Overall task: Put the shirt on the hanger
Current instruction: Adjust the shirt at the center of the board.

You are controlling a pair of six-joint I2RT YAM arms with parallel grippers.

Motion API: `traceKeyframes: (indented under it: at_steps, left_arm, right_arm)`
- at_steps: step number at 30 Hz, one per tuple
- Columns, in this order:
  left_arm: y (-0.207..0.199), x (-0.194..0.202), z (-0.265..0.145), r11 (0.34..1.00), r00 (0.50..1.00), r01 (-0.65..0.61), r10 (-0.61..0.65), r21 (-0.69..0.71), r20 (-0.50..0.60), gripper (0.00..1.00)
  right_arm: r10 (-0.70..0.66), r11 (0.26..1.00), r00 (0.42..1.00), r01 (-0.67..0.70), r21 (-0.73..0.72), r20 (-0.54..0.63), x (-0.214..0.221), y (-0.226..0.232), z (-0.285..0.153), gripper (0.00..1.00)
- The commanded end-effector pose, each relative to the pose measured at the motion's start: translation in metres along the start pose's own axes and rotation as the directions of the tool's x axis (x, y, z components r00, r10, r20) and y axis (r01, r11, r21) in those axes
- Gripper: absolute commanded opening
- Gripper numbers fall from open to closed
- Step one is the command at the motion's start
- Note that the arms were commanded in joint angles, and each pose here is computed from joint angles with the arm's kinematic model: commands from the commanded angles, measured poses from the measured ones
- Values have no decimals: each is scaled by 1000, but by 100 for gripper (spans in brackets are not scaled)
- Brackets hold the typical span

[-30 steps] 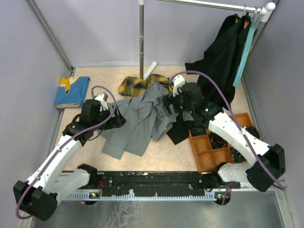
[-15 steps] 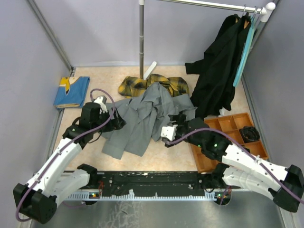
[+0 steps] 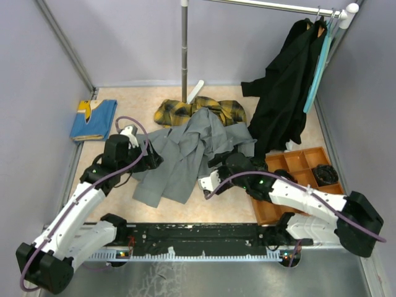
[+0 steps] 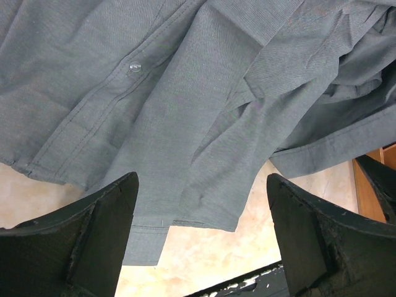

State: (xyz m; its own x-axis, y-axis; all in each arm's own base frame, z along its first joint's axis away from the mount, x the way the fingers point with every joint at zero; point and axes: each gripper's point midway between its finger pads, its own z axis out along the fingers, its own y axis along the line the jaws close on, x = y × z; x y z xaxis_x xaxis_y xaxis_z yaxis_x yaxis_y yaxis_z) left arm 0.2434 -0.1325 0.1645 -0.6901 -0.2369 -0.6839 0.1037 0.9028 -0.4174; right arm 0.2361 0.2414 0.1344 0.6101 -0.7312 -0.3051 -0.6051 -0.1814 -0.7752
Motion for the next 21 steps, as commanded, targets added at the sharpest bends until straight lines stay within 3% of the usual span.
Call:
traceKeyframes:
  at_steps: [1, 3, 7, 10, 14, 17, 21]
  left_arm:
    - [-1, -3, -2, 1000, 1000, 5, -5, 1, 19, 90]
    - [0, -3, -4, 1000, 1000, 8, -8, -4, 23, 90]
    - [-2, -8, -13, 1000, 999, 14, -14, -1, 42, 90]
    - [-3, -13, -21, 1000, 998, 17, -17, -2, 67, 89]
    - [-4, -20, -33, 1000, 994, 22, -22, -2, 108, 90]
    - [-6, -25, -39, 1000, 991, 21, -22, 8, 130, 90]
    - [-14, -30, -45, 999, 989, 2, -9, 46, 146, 90]
  right_arm:
    - [-34, 990, 999, 38, 133, -32, -5, -45, 10, 74]
    - [12, 988, 999, -7, 154, -31, -6, -50, 20, 66]
    - [85, 961, 995, -68, 268, -53, -4, -77, 28, 29]
    - [169, 924, 983, -134, 358, -68, -2, -103, 23, 16]
    - [366, 833, 930, -349, 429, 45, -25, -157, 3, 0]
    - [466, 773, 870, -490, 403, 164, -51, -188, -15, 0]
    - [564, 674, 748, -662, 329, 350, -89, -230, -43, 0]
